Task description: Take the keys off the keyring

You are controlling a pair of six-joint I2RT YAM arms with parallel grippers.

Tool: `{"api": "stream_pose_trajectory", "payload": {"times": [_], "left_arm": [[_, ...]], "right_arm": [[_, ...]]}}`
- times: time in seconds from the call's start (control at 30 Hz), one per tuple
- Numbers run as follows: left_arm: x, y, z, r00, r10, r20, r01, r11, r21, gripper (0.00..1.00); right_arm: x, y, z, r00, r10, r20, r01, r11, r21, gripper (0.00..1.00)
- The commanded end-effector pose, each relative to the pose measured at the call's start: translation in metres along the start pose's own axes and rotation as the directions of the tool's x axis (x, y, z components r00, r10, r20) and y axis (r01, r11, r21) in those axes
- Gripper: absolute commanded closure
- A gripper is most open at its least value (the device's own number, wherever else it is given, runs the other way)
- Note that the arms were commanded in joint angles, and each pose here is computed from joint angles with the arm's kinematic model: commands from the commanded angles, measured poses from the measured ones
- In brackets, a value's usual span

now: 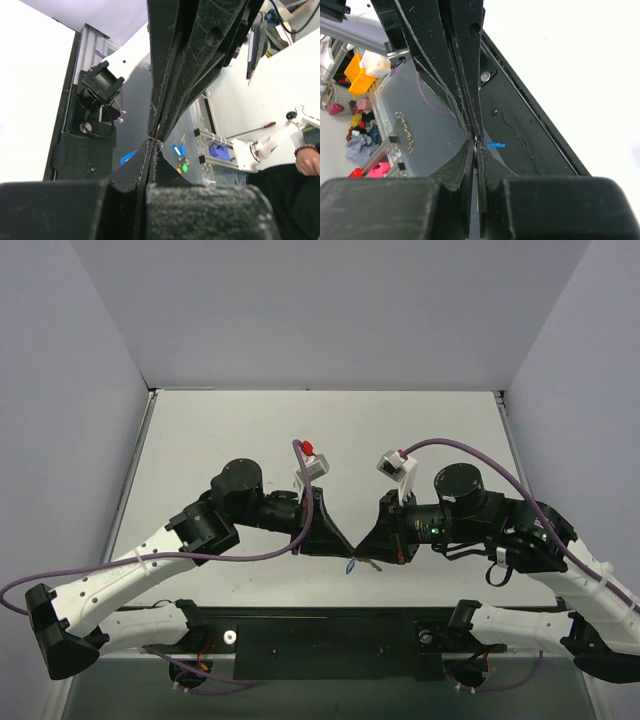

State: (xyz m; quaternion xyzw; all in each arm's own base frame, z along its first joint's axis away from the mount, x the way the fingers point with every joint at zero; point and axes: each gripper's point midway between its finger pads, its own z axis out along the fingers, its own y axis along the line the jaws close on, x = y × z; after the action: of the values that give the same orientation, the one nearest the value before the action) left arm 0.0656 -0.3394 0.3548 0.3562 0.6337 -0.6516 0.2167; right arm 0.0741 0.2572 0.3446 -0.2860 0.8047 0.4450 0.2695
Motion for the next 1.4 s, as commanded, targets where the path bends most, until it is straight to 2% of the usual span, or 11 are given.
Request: {"api": "stream_pose_trajectory", "payload": {"times": [0.0, 0.6, 1.07, 1.13, 1.17, 1.2, 1.27, 1.37], "left_arm": [[-0.013, 0.004, -0.004, 0.997, -0.008, 0.083, 0.013, 0.998, -0.067, 1.00], [-0.030, 0.031, -0.002, 0.953, -0.152, 0.264, 0.185, 0.977, -0.106, 1.00], [-0.032, 0.024, 0.001, 0.959, -0.152, 0.240, 0.171, 0.983, -0.060, 1.00], [-0.030, 0.025, 0.001, 0.960, -0.149, 0.237, 0.169, 0.983, -0.066, 0.80], [-0.029, 0.027, 0.001, 0.961, -0.152, 0.233, 0.172, 0.983, -0.069, 0.76], [-0.029, 0.026, 0.000, 0.961, -0.147, 0.235, 0.167, 0.984, -0.069, 0.66], [-0.029, 0.026, -0.001, 0.962, -0.142, 0.235, 0.162, 0.984, -0.070, 0.56], [-0.031, 0.024, -0.002, 0.962, -0.135, 0.238, 0.155, 0.985, -0.069, 0.48]], "right_arm": [[-0.013, -0.005, -0.004, 0.997, -0.009, 0.079, 0.006, 0.999, 0.041, 1.00], [-0.019, -0.014, -0.003, 0.989, 0.021, 0.145, -0.032, 0.997, 0.074, 1.00], [-0.022, -0.011, -0.001, 0.988, 0.019, 0.155, -0.028, 0.998, 0.060, 1.00], [-0.022, -0.010, -0.002, 0.987, 0.019, 0.157, -0.029, 0.998, 0.057, 1.00], [-0.022, -0.010, -0.002, 0.988, 0.020, 0.155, -0.029, 0.998, 0.056, 1.00], [-0.022, -0.010, -0.002, 0.988, 0.018, 0.155, -0.027, 0.998, 0.055, 1.00], [-0.022, -0.008, -0.004, 0.987, 0.017, 0.159, -0.025, 0.998, 0.049, 1.00], [-0.021, -0.008, -0.005, 0.987, 0.016, 0.159, -0.024, 0.999, 0.047, 1.00]]}}
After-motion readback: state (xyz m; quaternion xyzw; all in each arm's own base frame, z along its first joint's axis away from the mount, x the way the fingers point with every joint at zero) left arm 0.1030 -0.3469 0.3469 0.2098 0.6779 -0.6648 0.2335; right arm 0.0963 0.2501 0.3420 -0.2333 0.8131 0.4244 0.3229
